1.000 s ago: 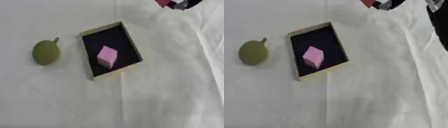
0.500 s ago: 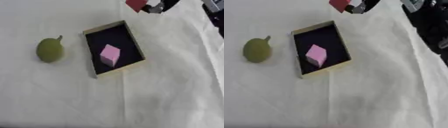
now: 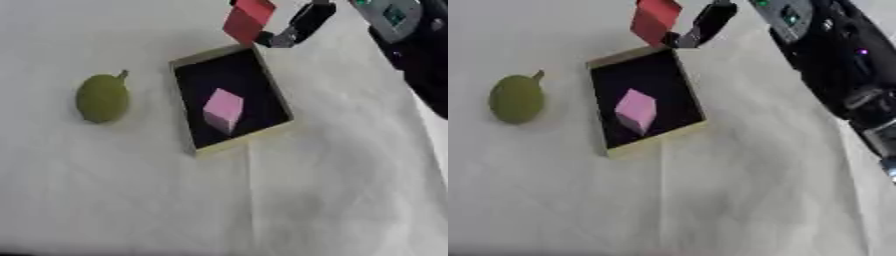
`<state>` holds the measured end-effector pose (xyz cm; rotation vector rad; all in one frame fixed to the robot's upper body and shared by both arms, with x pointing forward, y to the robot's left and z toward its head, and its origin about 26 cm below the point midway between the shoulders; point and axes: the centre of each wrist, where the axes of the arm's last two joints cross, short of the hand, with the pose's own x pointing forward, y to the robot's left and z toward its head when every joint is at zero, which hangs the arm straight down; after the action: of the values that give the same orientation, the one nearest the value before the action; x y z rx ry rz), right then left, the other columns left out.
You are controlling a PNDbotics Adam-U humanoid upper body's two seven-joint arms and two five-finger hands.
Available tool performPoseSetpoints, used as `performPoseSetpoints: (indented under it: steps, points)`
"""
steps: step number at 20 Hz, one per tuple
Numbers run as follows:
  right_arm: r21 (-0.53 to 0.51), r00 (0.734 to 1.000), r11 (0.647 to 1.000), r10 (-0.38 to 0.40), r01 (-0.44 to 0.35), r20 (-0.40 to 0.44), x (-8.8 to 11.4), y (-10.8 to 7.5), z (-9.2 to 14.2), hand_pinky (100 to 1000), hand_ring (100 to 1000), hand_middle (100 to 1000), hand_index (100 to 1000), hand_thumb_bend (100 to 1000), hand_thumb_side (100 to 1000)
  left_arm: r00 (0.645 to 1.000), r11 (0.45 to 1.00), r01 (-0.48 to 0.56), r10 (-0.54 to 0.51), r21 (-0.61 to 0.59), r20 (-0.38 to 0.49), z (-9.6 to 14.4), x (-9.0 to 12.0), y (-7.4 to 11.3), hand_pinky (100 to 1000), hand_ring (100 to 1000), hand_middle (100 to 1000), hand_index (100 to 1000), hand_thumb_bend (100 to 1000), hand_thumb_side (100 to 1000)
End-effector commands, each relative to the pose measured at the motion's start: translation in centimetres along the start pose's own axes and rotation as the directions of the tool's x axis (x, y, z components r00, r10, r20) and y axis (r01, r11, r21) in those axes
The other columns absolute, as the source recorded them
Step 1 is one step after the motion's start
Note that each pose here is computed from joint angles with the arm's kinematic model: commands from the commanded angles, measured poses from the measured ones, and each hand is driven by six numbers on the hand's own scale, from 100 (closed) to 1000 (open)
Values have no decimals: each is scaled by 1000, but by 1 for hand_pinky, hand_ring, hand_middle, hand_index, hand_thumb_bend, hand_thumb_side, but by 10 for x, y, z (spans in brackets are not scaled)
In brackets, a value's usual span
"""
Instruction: Pick up objects on the table and place them in the box.
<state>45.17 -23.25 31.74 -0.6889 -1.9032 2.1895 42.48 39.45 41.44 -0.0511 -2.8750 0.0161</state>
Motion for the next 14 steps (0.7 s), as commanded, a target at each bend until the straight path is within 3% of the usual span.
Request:
performPoseSetpoints:
  steps: [1, 14]
  points:
    - [178, 986, 977, 95, -119, 141, 0, -2, -3, 748, 705, 574, 702, 100, 344, 998, 1000, 14, -13, -25, 56, -15, 15, -1, 859, 958, 909, 961, 100, 583]
    - [316, 989, 940, 96, -128, 115, -8, 49, -4, 761, 739, 613, 733, 100, 423, 997, 998, 16, -10, -67, 80, -11, 14, -10, 859, 957, 908, 961, 100, 586]
